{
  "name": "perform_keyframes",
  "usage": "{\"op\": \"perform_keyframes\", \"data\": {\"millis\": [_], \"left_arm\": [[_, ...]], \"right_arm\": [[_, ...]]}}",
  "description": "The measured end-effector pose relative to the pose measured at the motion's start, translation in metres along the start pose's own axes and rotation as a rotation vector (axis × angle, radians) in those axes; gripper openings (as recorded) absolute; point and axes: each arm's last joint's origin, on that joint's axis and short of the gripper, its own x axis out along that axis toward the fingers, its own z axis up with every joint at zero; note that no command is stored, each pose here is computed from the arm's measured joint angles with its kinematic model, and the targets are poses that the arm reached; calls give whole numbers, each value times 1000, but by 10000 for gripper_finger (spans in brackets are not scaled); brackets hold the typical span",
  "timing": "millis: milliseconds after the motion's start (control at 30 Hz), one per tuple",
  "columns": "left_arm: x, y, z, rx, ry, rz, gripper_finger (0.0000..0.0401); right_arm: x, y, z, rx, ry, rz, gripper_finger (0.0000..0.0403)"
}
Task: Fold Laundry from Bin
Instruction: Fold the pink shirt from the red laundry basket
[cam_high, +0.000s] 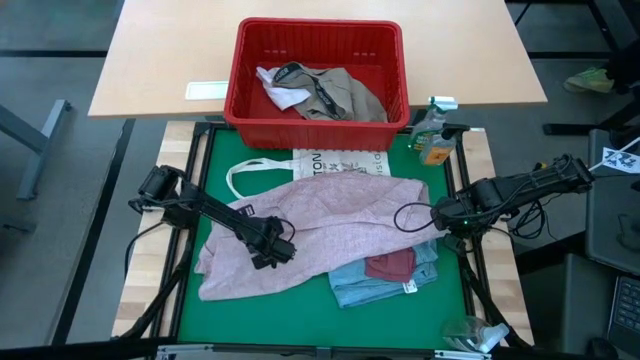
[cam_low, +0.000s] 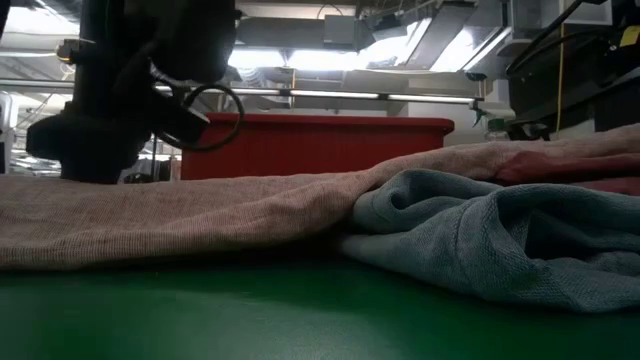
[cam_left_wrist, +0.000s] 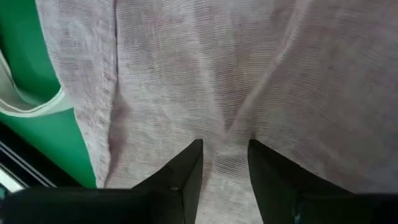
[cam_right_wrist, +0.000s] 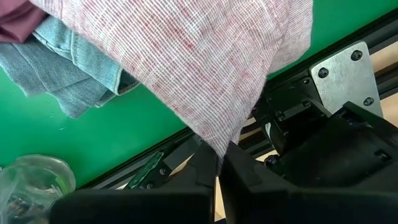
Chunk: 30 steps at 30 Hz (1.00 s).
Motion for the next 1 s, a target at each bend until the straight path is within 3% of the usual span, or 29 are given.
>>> {"op": "perform_keyframes", "data": {"millis": [200,433,567,800,1000], "left_arm": [[2,1,4,73,-11,-17,88],[2,4,5,68,-19,15,7],[2,6,4,65,-14,47,3],[1,19,-6,-68,64,190,1],[1,17,-4,-85,52,167,1]], "right_arm": [[0,0,0,0,-1,1,8],[0,0,0,0,-2,0,8],[0,0,0,0,-2,0,8],[0,0,0,0,-2,0,8],[0,0,0,0,-2,0,8]]}}
